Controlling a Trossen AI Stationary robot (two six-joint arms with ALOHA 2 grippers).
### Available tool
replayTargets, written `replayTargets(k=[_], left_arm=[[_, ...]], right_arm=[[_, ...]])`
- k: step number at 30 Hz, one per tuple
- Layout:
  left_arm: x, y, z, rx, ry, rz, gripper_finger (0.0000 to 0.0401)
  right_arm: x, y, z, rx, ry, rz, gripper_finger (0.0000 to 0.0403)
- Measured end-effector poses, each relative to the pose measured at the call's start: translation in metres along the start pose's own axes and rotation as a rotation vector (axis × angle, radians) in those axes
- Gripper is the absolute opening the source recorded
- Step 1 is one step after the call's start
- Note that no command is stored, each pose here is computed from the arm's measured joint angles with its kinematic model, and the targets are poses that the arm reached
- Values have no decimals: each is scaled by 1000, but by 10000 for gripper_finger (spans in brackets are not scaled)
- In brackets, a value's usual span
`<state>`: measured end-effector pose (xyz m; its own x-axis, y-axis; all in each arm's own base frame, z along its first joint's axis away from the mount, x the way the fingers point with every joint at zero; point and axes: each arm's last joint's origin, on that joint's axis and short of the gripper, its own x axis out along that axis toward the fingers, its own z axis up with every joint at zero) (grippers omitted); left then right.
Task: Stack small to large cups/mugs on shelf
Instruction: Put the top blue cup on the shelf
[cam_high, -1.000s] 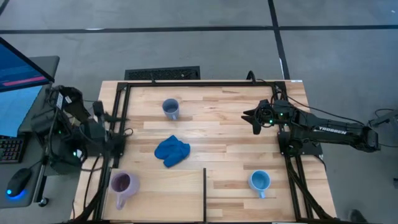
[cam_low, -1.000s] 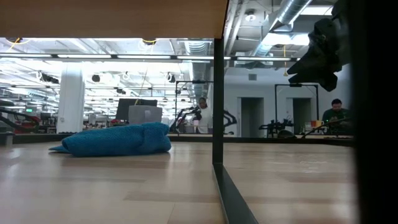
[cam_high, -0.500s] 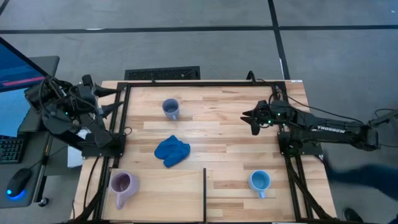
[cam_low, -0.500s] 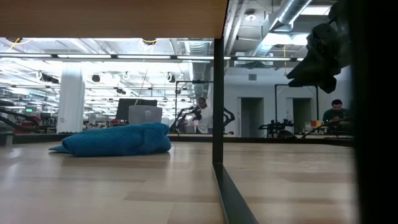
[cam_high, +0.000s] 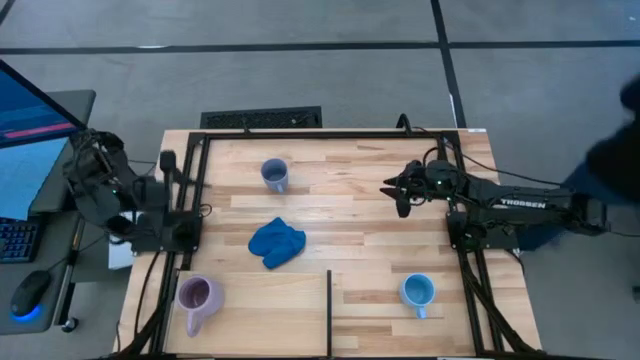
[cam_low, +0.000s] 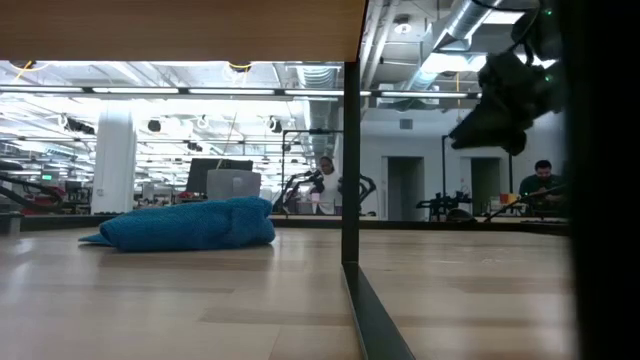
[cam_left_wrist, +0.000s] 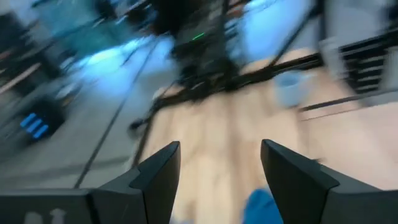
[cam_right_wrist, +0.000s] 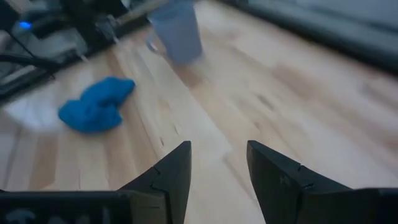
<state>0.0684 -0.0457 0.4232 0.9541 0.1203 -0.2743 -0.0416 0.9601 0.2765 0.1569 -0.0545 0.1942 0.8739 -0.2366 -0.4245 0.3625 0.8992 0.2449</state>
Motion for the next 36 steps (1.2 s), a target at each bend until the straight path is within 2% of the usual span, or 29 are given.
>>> replayTargets(k=[5, 11, 14, 19, 24, 28, 36], left_arm=[[-4, 7, -2, -9, -154, -95, 215], [-5, 22, -18, -67, -147, 46, 215], [-1, 23, -24, -73, -129, 75, 215], [17, 18, -23, -30, -55, 154, 215], [38, 20, -21, -6, 17, 183, 215], [55, 32, -23, -40, 91, 234, 215], [110, 72, -44, -141, 306, 182, 215]], right_arm=[[-1, 3, 12, -16, -119, 40, 177], [-1, 7, 12, -4, -115, 122, 177], [-1, 11, 11, -5, -108, 143, 176], [-1, 17, 11, -19, -109, 179, 177], [-1, 23, 9, -31, -104, 210, 177], [-1, 27, 8, -40, -98, 230, 176], [6, 39, 6, -62, -98, 290, 177]])
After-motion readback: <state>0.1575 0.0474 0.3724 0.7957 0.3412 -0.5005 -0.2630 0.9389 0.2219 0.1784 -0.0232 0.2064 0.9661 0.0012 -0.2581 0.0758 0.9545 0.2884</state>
